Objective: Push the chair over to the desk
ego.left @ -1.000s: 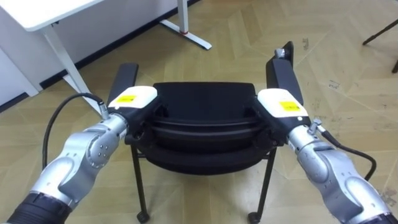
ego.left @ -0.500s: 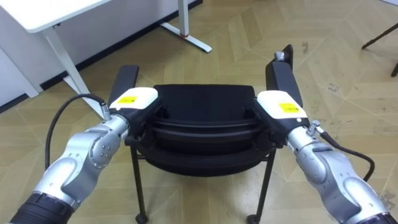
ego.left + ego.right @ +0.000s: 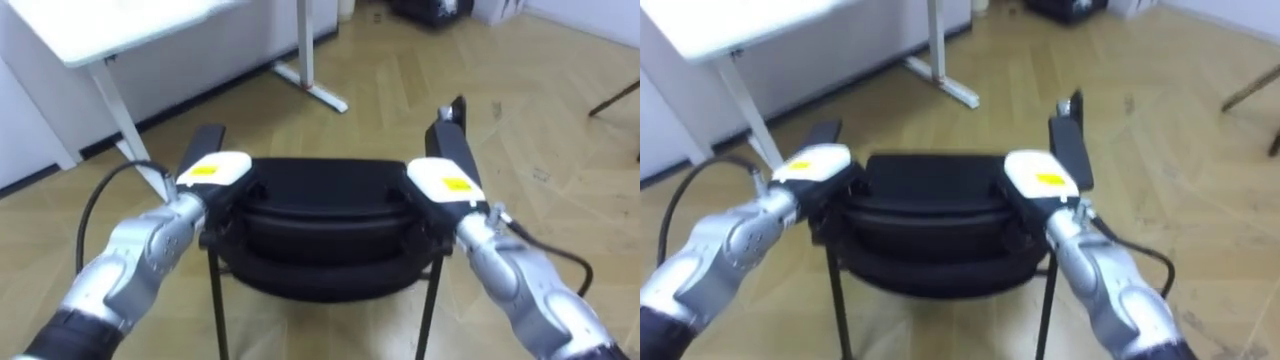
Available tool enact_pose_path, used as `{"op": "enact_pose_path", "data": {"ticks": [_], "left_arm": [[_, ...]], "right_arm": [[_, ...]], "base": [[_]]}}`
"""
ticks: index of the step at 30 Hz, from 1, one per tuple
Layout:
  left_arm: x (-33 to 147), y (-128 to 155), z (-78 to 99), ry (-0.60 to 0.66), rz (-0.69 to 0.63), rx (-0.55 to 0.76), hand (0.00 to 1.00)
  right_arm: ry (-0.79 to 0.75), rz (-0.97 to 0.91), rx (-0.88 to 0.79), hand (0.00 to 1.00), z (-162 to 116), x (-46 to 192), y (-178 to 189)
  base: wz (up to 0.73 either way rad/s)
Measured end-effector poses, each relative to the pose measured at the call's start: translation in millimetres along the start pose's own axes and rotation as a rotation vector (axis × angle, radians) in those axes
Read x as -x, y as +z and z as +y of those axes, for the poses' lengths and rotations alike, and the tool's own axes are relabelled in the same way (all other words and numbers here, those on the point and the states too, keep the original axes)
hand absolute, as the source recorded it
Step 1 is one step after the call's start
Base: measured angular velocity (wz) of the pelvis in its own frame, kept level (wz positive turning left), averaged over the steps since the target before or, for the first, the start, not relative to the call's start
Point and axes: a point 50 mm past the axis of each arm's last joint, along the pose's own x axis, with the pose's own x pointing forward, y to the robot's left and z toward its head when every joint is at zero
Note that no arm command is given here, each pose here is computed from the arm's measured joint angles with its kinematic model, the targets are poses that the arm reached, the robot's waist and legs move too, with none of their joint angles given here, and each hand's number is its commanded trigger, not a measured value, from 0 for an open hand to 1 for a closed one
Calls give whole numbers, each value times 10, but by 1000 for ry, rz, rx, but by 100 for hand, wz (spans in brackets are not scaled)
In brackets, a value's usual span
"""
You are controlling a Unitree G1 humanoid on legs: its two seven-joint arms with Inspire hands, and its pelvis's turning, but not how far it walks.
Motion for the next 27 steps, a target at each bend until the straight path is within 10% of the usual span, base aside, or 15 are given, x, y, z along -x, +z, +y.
{"op": "enact_pose_path", "data": {"ticks": [27], "left_arm": [[13, 76, 29, 33, -92, 2, 100]], "right_arm": [[-92, 1, 47, 100, -35, 130, -103]], "base": [[-19]]}}
